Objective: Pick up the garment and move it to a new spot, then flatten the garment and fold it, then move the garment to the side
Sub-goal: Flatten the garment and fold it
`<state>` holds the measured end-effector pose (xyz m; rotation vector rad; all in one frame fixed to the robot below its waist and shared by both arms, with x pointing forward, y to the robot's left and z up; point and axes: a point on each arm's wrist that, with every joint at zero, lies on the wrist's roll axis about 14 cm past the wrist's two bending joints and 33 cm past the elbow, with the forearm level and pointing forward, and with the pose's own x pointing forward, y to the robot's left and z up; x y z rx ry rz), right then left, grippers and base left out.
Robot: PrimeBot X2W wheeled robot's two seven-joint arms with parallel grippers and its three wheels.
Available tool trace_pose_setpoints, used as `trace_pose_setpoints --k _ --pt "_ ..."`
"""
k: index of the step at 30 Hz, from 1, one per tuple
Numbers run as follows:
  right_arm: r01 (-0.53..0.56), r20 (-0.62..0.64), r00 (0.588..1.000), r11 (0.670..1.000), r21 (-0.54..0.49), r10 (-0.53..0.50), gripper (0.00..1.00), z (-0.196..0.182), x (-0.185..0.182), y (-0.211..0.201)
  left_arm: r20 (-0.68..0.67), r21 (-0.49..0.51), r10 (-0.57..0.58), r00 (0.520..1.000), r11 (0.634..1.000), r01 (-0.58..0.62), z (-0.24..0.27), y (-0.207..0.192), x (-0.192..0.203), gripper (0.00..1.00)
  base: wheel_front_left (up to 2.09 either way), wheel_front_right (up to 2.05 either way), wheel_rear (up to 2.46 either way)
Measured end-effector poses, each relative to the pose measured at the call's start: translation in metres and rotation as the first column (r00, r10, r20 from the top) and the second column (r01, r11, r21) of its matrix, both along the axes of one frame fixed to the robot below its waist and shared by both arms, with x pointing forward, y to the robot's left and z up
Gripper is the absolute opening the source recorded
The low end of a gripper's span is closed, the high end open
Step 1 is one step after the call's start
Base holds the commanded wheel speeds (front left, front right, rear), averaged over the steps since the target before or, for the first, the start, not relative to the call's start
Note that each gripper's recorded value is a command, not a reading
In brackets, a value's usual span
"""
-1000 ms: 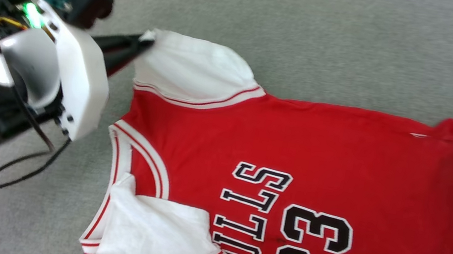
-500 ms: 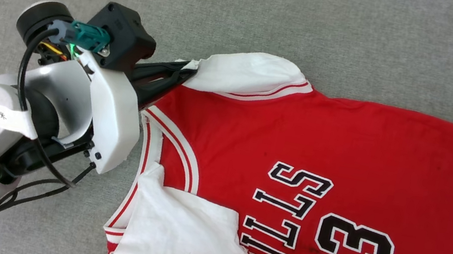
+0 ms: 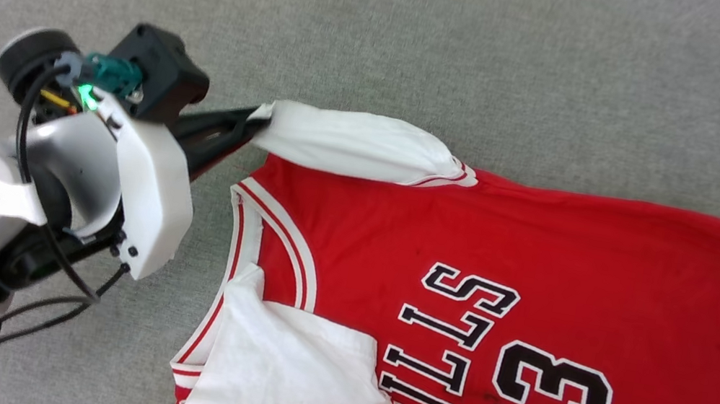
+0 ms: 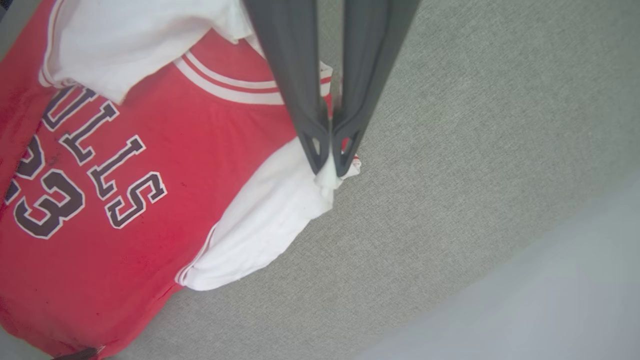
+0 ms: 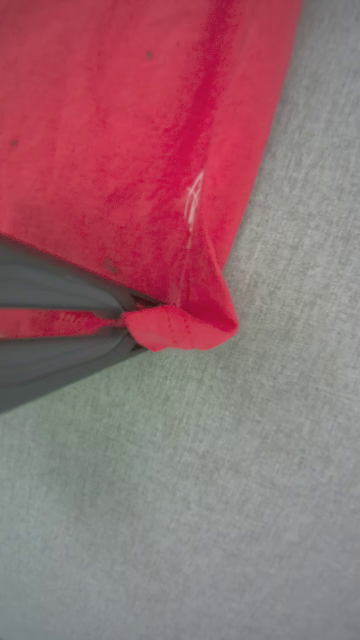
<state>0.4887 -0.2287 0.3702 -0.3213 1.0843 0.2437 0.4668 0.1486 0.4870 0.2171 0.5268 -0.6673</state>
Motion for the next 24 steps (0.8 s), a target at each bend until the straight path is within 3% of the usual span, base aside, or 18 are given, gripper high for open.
trace_pose_setpoints --k 7,11,24 --pt "0.058 0.159 0.984 0.991 0.122 -0.078 0.00 0.043 -0.015 -0.004 0.009 -0.047 0.061 0.998 0.997 -0.060 0.012 0.006 -0.030 0.00 0.00 0.00 0.00" --pt "0.066 0.239 0.965 0.979 0.190 -0.112 0.00 0.067 -0.039 -0.001 -0.014 -0.048 0.086 0.996 0.995 -0.087 0.009 0.010 -0.066 0.00 0.00 0.00 0.00" --pt "0.096 0.152 0.979 0.968 0.230 -0.133 0.00 0.050 -0.127 -0.002 -0.165 -0.047 0.121 0.979 0.990 -0.131 -0.025 0.008 -0.147 0.00 0.00 0.00 0.00"
